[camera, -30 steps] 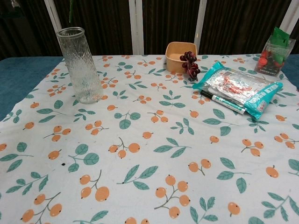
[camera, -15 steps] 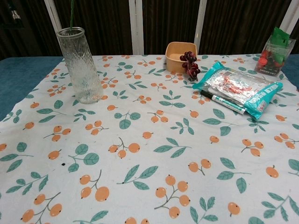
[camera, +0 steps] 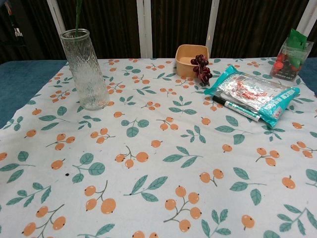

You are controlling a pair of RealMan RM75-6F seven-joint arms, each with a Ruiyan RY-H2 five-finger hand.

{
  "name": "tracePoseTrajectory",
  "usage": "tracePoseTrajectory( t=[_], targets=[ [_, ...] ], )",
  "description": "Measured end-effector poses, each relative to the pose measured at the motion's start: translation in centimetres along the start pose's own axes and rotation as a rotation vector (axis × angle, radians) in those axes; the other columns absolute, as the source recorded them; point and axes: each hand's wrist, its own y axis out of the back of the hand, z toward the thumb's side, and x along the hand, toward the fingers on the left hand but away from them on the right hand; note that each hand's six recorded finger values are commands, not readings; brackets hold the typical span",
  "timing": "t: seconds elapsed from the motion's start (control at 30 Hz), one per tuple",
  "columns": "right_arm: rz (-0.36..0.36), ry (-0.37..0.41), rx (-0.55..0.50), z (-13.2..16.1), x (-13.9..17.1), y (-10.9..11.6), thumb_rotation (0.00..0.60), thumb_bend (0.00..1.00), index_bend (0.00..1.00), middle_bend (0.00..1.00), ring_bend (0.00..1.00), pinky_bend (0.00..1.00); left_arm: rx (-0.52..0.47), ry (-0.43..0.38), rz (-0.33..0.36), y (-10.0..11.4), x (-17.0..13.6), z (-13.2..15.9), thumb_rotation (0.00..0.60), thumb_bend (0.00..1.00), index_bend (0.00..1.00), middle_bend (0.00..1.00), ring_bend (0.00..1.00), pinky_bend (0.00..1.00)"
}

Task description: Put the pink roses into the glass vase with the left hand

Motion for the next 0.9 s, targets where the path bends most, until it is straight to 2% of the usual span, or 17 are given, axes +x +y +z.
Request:
tracePoseTrajectory(
  t=[0.23, 0.47, 0.57, 0.63, 0.73, 0.9],
  targets=[
    [-0.004, -0.002, -0.005, -0.1, 0.2, 0.2, 0.6, 0.25, 0.0, 0.0, 0.09, 0.16, 0.012, 0.009, -0.035, -0.5, -0.7, -1.2, 0.6, 0.46, 0.51, 0.45, 0.39, 0.44],
    [-0.002, 0.002, -0.011, 0.0, 0.5, 0.3, 0.6, 0.25, 0.0, 0.0, 0.09, 0.16, 0.026, 0.034, -0.029, 0.4, -1.8, -3.4, 0.6, 0.43, 0.51, 0.43, 0.37, 0.43],
    [-0.005, 0.003, -0.014, 0.0, 0.5, 0.4, 0.6, 0.25, 0.0, 0.0, 0.09, 0.16, 0.016, 0.045, -0.03, 0.8, -2.2, -4.1, 0.6, 0.4, 0.49, 0.37, 0.3, 0.4],
    [-0.007, 0.007, -0.017, 0.1, 0.5, 0.4, 0.6, 0.25, 0.0, 0.0, 0.09, 0.16, 0.023, 0.053, -0.036, 1.0, -2.5, -4.6, 0.6, 0.35, 0.44, 0.28, 0.2, 0.33],
    [-0.008, 0.012, -0.019, 0.2, 0.6, 0.5, 0.6, 0.25, 0.0, 0.0, 0.09, 0.16, 0.05, 0.071, -0.061, 1.1, -2.8, -5.3, 0.6, 0.29, 0.37, 0.19, 0.09, 0.27],
    [-0.002, 0.016, -0.022, 0.3, 0.5, 0.4, 0.6, 0.25, 0.0, 0.0, 0.09, 0.16, 0.162, 0.108, -0.128, 1.2, -3.4, -6.5, 0.6, 0.25, 0.31, 0.15, 0.02, 0.23]
  ],
)
